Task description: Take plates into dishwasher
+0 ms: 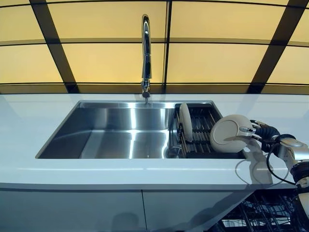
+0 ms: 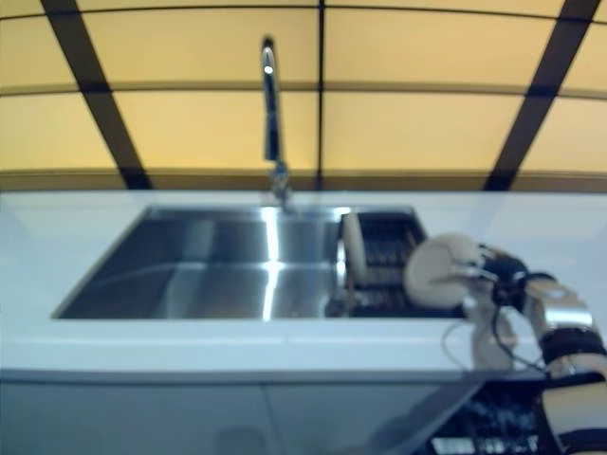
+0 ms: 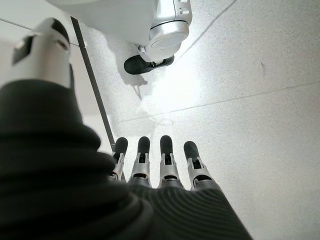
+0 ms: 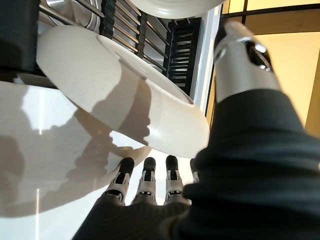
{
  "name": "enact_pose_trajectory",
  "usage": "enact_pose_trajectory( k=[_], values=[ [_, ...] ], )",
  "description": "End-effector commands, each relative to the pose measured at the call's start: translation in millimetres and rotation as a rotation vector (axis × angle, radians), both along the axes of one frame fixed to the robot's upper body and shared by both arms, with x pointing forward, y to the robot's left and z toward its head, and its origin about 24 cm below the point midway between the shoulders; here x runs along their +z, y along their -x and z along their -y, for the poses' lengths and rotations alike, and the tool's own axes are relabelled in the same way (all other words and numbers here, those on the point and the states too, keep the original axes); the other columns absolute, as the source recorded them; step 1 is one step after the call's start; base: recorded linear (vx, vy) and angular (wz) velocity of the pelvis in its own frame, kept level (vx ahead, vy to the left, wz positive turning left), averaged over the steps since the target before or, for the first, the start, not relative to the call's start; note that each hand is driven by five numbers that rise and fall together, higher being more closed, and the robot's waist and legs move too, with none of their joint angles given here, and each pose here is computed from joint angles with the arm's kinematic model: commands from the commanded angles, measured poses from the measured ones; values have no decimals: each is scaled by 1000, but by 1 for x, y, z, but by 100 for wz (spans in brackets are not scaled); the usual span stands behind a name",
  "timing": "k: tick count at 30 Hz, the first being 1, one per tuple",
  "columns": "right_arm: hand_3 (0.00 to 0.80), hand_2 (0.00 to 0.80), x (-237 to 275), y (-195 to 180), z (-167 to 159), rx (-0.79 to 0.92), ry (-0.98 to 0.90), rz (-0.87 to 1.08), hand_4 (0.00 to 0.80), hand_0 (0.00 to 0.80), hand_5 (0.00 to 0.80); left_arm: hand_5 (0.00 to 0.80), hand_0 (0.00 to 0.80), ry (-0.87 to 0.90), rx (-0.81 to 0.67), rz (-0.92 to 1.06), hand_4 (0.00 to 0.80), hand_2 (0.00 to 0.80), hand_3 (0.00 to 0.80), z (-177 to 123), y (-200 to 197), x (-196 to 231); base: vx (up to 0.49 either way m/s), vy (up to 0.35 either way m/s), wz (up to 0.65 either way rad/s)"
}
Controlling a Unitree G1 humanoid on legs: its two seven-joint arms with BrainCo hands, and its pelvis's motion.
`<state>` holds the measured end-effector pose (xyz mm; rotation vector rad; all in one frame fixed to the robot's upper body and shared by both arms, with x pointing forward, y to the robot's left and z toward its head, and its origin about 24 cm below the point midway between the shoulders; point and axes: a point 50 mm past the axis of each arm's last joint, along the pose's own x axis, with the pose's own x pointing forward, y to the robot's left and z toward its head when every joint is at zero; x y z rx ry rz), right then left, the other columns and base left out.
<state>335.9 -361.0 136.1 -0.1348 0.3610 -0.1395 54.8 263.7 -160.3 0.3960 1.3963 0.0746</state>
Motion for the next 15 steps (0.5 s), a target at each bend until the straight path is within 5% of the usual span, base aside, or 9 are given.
enact_pose_trajectory(
  k=[1, 15],
  values=[
    [0, 0, 24, -9, 1, 17, 59, -3, 0, 0, 0, 0, 0, -46, -82, 6, 0, 0, 0, -14, -14, 6, 0, 0, 0],
    [0, 0, 14, -8, 0, 55, 42, -89, 0, 0, 0, 0, 0, -41, -81, 16, 0, 0, 0, -14, -15, 6, 0, 0, 0]
  ],
)
